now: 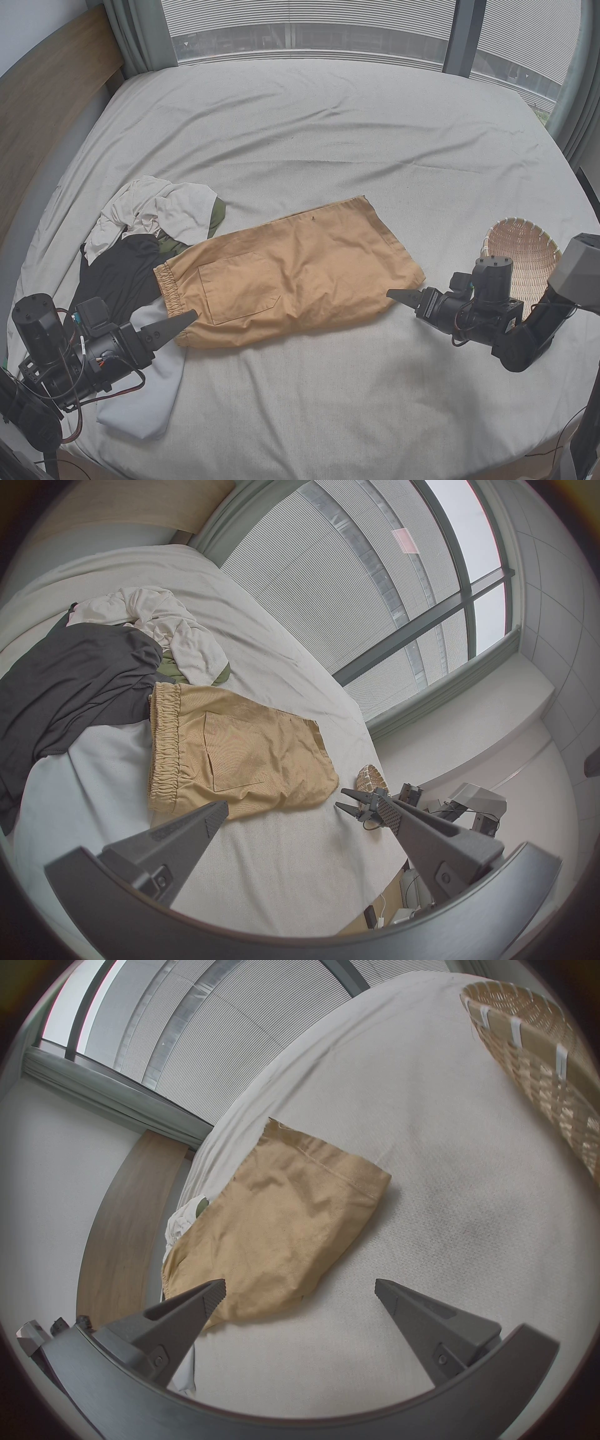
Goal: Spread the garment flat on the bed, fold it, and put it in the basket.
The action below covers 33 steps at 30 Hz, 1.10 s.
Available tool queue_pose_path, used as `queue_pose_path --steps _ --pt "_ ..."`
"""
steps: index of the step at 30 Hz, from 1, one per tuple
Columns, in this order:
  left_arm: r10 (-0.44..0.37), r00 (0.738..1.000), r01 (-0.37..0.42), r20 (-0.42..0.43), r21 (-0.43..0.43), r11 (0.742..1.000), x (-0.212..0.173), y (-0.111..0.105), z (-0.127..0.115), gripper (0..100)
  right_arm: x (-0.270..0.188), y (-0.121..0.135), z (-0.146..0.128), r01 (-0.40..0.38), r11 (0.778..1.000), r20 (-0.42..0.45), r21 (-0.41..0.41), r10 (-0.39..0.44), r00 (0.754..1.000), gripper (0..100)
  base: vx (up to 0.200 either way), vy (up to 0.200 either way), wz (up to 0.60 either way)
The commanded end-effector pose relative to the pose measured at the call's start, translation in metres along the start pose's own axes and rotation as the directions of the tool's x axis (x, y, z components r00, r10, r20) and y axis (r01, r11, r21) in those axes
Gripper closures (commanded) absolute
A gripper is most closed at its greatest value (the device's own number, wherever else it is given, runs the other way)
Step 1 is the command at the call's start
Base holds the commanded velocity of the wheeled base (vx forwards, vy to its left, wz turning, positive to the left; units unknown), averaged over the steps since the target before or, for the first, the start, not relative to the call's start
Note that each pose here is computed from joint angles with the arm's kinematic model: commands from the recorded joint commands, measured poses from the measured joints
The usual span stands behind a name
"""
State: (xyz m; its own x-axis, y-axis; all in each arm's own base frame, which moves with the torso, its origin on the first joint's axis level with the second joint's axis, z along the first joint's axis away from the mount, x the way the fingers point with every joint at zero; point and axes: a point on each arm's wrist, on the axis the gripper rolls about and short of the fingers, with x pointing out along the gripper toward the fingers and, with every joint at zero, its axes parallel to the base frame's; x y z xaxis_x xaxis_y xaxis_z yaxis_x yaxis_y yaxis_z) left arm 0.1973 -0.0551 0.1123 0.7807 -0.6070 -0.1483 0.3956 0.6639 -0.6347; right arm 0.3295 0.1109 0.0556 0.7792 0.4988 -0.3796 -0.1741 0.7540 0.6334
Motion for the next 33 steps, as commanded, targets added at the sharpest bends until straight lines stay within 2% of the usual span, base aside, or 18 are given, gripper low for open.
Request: queue_pose_path --steps 1,5,7,16,25,28,29,33 --pt "-0.009 1.000 0.009 0.009 0.006 1.000 -0.002 -0.002 0.001 0 0.021 -0.012 -0.008 0.038 0.999 -0.015 0.006 -0.038 0.999 0 0.000 0.000 0.00" --pt "-0.017 1.000 0.016 0.013 0.010 1.000 -0.004 -0.004 0.002 0 0.038 -0.010 -0.008 0.028 1.000 0.004 -0.004 -0.028 1.000 0 0.000 0.000 0.00" --pt "-0.012 1.000 0.012 0.018 0.011 1.000 -0.004 -0.004 0.003 0 0.053 -0.006 -0.005 -0.001 1.000 0.033 -0.017 0.001 0.999 0 0.000 0.000 0.00" --pt "-0.008 1.000 0.007 0.029 0.015 1.000 -0.004 -0.003 0.004 0 0.089 0.001 0.000 -0.047 0.998 0.058 -0.038 0.049 0.997 0 0.000 0.000 0.00" --pt "0.016 0.998 -0.017 0.061 0.012 1.000 -0.005 0.002 0.010 0 0.107 0.007 0.000 -0.115 0.993 0.119 -0.029 0.118 0.986 0 0.000 0.000 0.00" --pt "0.031 0.997 -0.032 0.067 0.006 0.999 -0.006 0.005 0.010 0 0.111 0.004 -0.005 -0.088 0.996 0.164 -0.031 0.092 0.982 0 0.000 0.000 0.00" --pt "0.039 0.997 -0.039 0.069 0.004 0.999 -0.007 0.007 0.011 0 0.110 0.005 -0.004 -0.089 0.995 0.183 -0.033 0.093 0.979 100 0.000 0.000 0.00" --pt "0.075 0.995 -0.074 0.068 -0.015 0.997 -0.007 0.015 0.011 0 0.103 0.007 -0.004 -0.115 0.993 0.216 -0.032 0.119 0.969 100 0.000 0.000 0.00"
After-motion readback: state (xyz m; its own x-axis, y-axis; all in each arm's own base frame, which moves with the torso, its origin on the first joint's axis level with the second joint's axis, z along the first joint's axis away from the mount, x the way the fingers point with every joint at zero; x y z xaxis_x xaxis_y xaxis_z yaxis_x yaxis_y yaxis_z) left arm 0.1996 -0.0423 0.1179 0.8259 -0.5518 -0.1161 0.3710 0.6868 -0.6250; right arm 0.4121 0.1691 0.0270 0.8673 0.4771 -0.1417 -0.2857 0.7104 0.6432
